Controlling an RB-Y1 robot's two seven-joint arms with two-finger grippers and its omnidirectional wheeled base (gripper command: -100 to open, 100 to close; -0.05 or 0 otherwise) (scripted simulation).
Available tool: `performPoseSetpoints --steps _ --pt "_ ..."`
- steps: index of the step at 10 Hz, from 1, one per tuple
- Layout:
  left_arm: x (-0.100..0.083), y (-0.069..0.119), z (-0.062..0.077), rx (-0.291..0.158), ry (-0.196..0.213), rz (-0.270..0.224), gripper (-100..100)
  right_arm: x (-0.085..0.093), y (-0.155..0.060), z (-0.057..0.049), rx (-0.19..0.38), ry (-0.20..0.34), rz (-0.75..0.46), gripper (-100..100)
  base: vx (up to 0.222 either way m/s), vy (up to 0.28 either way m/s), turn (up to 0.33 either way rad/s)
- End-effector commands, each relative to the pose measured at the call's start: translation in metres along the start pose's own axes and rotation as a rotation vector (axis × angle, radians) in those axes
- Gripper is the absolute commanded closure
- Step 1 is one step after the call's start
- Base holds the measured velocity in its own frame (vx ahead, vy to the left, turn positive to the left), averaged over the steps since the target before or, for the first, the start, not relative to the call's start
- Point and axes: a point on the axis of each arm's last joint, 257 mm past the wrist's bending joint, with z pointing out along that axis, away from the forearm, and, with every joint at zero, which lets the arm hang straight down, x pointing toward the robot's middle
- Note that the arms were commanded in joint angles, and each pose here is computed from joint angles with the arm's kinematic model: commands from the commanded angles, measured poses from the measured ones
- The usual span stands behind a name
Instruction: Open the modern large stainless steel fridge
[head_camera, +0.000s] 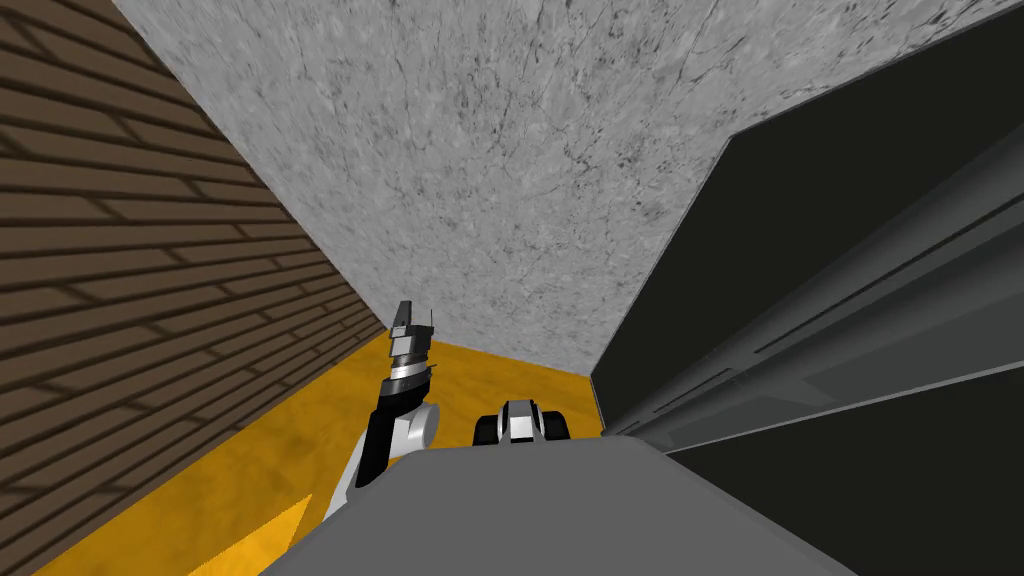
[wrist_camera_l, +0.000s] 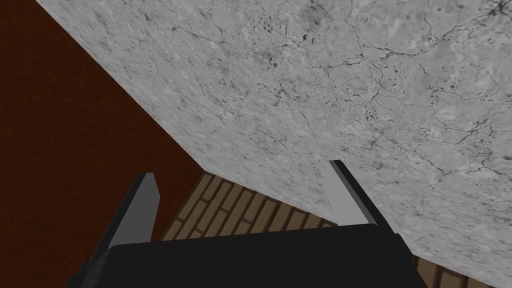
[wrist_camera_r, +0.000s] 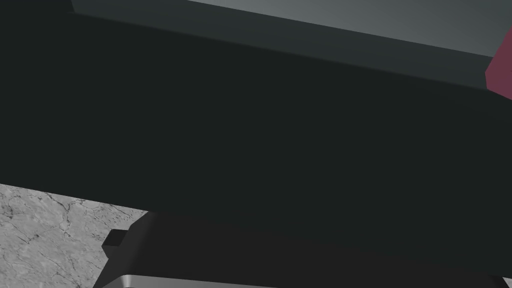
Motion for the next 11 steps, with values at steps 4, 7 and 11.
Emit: performPoseSetpoints --steps 4,7,11 --pt "0.0 0.0 0.0 0.0 0.0 0.0 0 -0.044 0.004 -0.005 0.005 -0.167 -0.002 100 0.096 -0.02 -0.239" --pt "0.0 0.0 0.0 0.0 0.0 0.0 0 -0.061 -0.008 -0.003 0.042 -0.228 -0.002 100 0.024 0.021 -0.105" --pt "0.0 0.0 0.0 0.001 0.0 -0.001 0 -0.089 -0.013 0.003 0.048 -0.312 -0.001 100 -0.153 0.112 0.129"
